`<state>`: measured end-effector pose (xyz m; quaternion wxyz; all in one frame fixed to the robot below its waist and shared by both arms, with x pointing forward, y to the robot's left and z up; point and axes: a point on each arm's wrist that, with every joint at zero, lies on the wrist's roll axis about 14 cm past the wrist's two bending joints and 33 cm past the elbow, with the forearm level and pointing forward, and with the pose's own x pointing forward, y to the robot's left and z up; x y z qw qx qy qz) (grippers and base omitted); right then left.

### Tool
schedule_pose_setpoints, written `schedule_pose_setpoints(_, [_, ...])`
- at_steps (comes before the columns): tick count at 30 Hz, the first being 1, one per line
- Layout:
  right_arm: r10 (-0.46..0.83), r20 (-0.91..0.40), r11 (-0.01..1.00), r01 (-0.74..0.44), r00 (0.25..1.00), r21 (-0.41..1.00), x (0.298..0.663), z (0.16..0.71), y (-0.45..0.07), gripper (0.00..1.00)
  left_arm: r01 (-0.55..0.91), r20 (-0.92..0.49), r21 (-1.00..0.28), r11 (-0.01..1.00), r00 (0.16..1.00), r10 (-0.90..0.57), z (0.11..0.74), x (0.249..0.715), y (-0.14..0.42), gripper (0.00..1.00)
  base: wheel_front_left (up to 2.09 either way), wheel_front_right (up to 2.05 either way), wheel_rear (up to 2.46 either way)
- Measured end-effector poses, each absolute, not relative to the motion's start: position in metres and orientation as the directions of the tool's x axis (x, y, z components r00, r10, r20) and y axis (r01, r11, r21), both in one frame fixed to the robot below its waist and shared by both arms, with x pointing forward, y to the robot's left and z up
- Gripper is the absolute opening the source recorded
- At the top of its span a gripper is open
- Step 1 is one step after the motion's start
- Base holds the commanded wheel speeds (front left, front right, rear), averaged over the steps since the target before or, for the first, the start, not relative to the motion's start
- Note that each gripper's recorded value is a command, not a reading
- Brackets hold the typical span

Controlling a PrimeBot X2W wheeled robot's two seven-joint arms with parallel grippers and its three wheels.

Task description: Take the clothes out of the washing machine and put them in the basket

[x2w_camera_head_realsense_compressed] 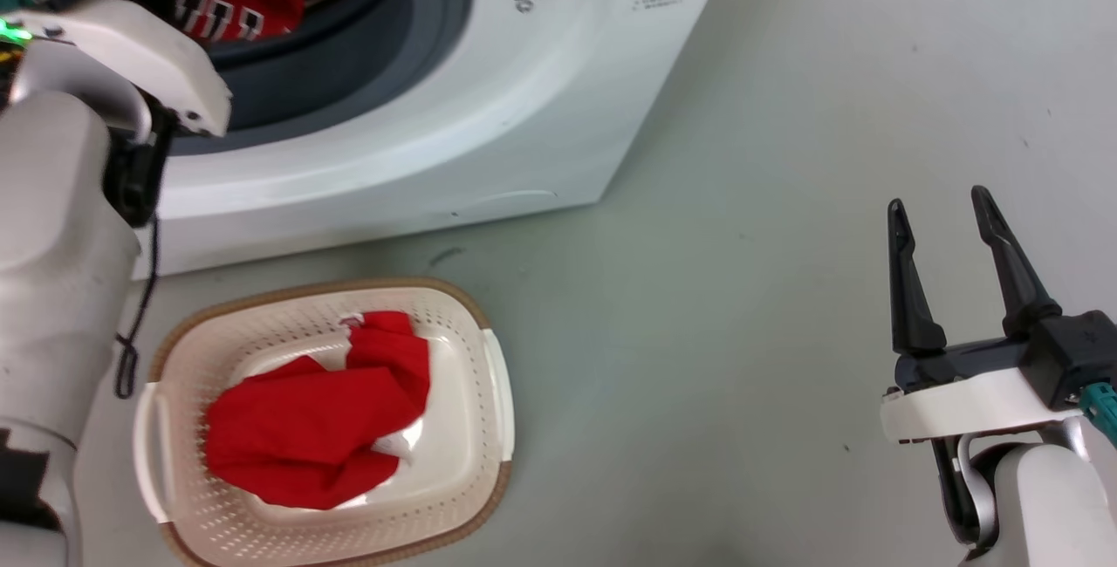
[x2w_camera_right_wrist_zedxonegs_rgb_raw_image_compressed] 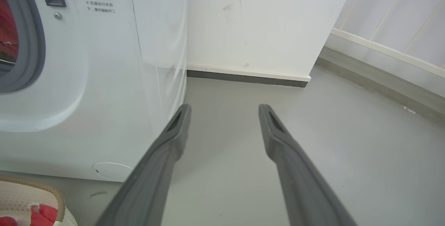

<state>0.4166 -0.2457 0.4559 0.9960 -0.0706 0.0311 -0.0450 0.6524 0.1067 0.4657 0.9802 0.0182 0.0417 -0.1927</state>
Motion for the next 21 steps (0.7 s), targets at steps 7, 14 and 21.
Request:
schedule_pose_setpoints(7, [-0.046, -0.003, 0.992, 0.045, 0.999, -0.121, 0.415, 0.475, -0.228, 1.00, 0.361, 0.042, 0.082, 0.929, 0.930, -0.365, 0.513, 0.605, 0.115, 0.00, 0.00, 0.00, 0.00])
schedule_pose_setpoints(14, [-0.009, 0.028, 0.994, 0.012, 1.000, -0.111, 0.409, 0.487, -0.214, 1.00, 0.346, 0.168, 0.080, 0.935, 0.920, -0.355, 0.552, 0.555, 0.119, 0.00, 0.00, 0.00, 0.00])
schedule_pose_setpoints(21, [0.017, 0.052, 0.994, -0.012, 0.999, -0.104, 0.405, 0.496, -0.205, 1.00, 0.367, 0.228, 0.062, 0.928, 0.900, -0.371, 0.569, 0.506, 0.118, 0.00, 0.00, 0.00, 0.00])
